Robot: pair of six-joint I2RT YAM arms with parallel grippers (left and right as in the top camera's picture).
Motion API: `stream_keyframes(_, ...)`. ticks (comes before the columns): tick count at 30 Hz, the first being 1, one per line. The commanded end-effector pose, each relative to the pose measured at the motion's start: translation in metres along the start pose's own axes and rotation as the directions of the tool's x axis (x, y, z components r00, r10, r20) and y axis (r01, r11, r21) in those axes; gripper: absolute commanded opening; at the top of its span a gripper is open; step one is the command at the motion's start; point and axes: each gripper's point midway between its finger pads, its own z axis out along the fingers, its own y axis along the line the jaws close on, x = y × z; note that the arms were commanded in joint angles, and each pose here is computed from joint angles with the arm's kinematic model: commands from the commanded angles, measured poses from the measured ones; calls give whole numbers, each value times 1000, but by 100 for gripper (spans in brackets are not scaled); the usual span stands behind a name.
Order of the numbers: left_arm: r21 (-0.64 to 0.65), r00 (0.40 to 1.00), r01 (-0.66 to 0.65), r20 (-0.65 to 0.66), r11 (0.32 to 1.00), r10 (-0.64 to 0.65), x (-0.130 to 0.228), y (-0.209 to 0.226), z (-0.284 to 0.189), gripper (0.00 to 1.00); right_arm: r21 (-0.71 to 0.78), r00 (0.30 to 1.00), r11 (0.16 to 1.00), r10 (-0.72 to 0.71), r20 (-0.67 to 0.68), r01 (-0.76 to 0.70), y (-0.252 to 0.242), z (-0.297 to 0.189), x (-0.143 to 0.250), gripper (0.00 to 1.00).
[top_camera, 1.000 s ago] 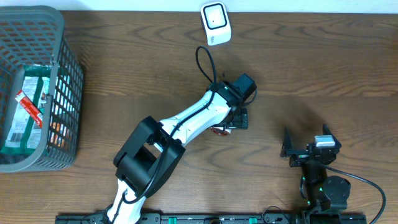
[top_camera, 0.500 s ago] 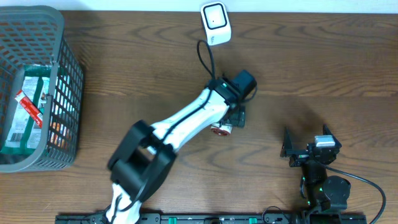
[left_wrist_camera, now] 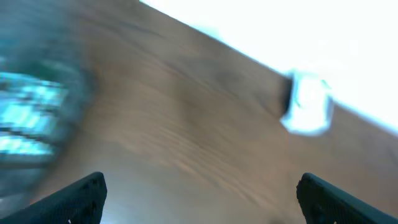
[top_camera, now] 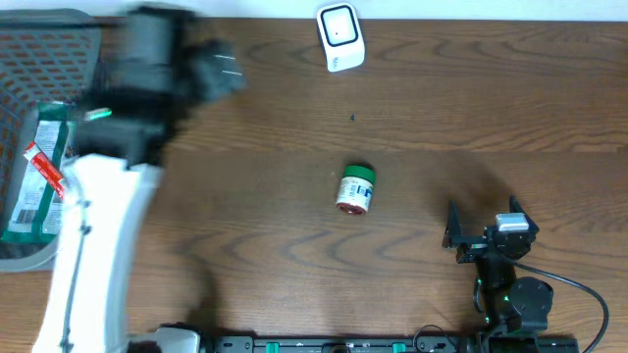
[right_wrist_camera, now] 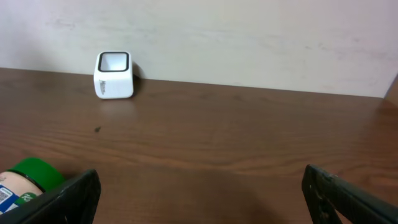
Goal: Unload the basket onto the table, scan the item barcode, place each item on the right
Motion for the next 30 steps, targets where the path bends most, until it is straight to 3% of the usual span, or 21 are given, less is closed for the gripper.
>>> stream_keyframes(1, -131, 988, 130, 99, 983, -118, -31, 75, -24, 98, 11, 1000, 1000, -11, 0, 11, -3, 0, 0, 99)
stream_keyframes(8, -376, 929, 370, 166, 849, -331, -34, 204, -47, 98, 11, 1000, 1000, -11, 0, 11, -3, 0, 0, 99)
stream_keyframes(13, -504, 896, 425, 113, 752, -430, -8, 264, -32, 98, 11, 1000, 1000, -11, 0, 11, -3, 0, 0, 99)
stream_keyframes(16, -559, 903, 364, 15, 745, -430, 9, 285, -11, 98, 12, 1000, 1000, -11, 0, 11, -3, 0, 0, 99)
stream_keyframes(19, -573, 918, 208, -166, 793, -361, 30, 293, 11, 98, 11, 1000, 1000, -11, 0, 11, -3, 0, 0, 99)
stream_keyframes(30, -502, 812, -68, -530, 862, -245, 80, 312, 63, 98, 11, 1000, 1000, -11, 0, 11, -3, 0, 0, 99)
